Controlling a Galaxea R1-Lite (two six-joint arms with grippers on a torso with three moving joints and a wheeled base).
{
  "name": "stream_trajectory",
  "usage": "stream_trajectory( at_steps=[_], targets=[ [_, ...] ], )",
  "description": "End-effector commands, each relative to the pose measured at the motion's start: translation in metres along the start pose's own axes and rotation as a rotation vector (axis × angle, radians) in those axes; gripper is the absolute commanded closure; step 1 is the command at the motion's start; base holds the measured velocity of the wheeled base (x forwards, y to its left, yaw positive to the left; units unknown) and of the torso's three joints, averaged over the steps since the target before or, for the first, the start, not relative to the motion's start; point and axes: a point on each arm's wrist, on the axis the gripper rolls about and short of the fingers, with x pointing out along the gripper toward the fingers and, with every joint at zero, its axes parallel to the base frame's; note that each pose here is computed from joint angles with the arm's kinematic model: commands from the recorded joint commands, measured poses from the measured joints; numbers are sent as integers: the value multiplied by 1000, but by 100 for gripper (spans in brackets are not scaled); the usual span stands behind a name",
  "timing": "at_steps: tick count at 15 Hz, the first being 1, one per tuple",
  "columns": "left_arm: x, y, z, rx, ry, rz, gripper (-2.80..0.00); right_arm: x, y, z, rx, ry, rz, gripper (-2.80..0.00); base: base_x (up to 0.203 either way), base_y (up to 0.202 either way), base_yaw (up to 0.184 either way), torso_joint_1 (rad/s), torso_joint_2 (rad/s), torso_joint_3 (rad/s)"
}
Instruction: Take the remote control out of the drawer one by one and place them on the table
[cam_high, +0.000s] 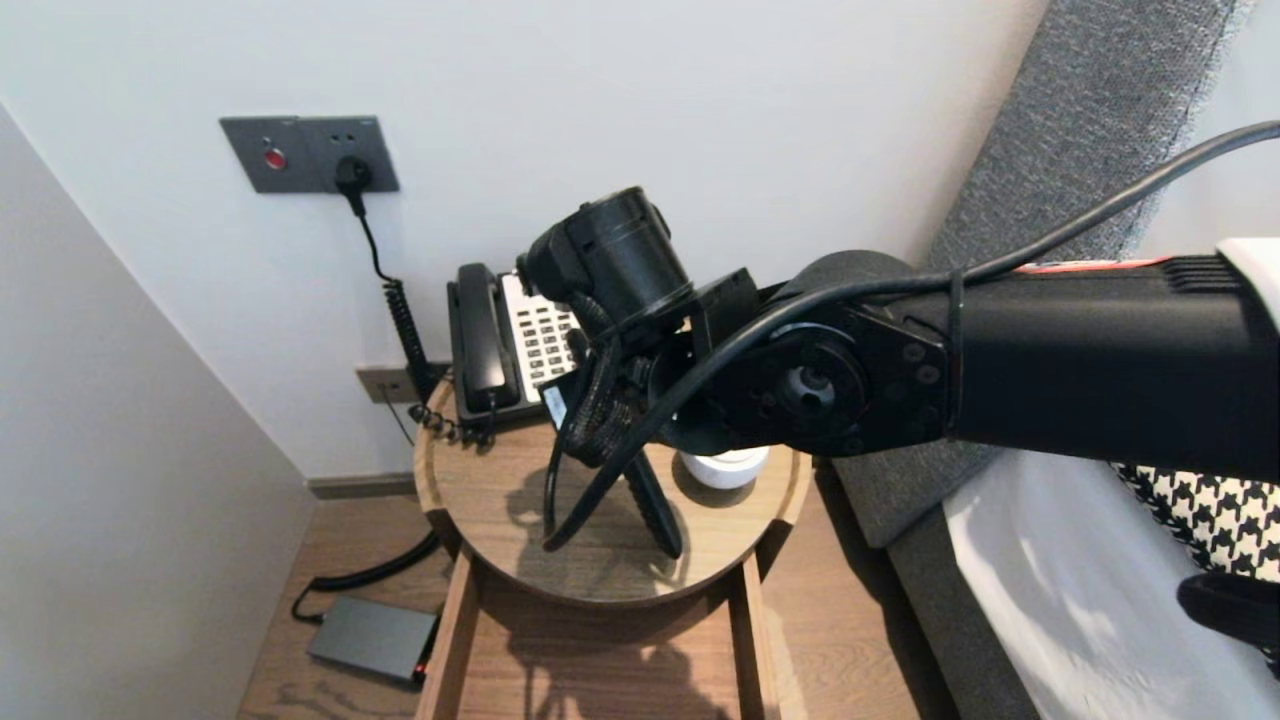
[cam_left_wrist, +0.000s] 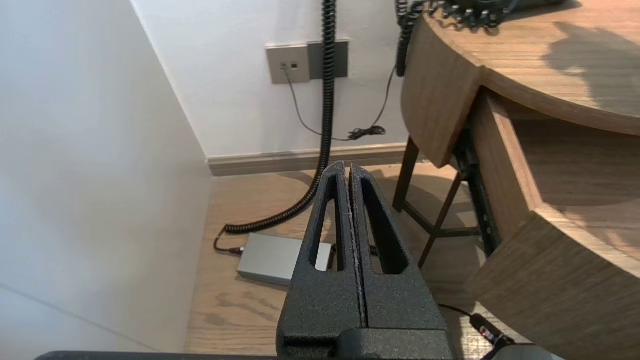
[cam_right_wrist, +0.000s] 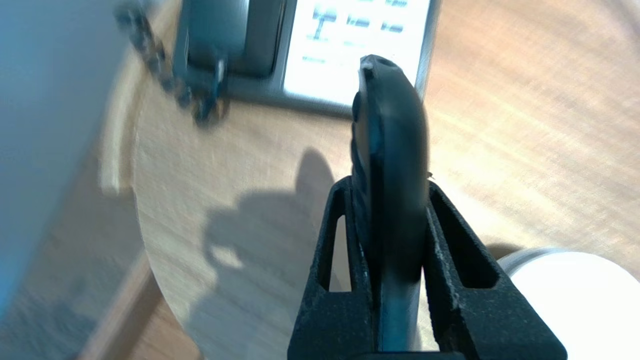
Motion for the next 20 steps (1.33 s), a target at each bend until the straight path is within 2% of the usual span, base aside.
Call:
stream_trajectory(
  at_steps=[1,6,10,14,16,20],
  targets=[
    [1,0,-3,0,11,1,0,6,-16,5,34,-27,-36,0,0,0,0,0,0,0],
    [1,0,-3,0,11,1,0,37,-3,-11,14,-19,-40,0,0,0,0,0,0,0],
    [1,0,-3,0,11,-1,0,72,11,-36,-50,11,-44,0,0,0,0,0,0,0],
    [1,0,-3,0,11,-1,0,73,20,-39,-88,10,-43,0,0,0,0,0,0,0],
    [1,0,-3,0,11,1,0,75,33,-42,-128,-20,-56,0,0,0,0,0,0,0],
    [1,0,-3,0,11,0,0,71,32,-37,-143,-45,-84,0,0,0,0,0,0,0]
  ],
)
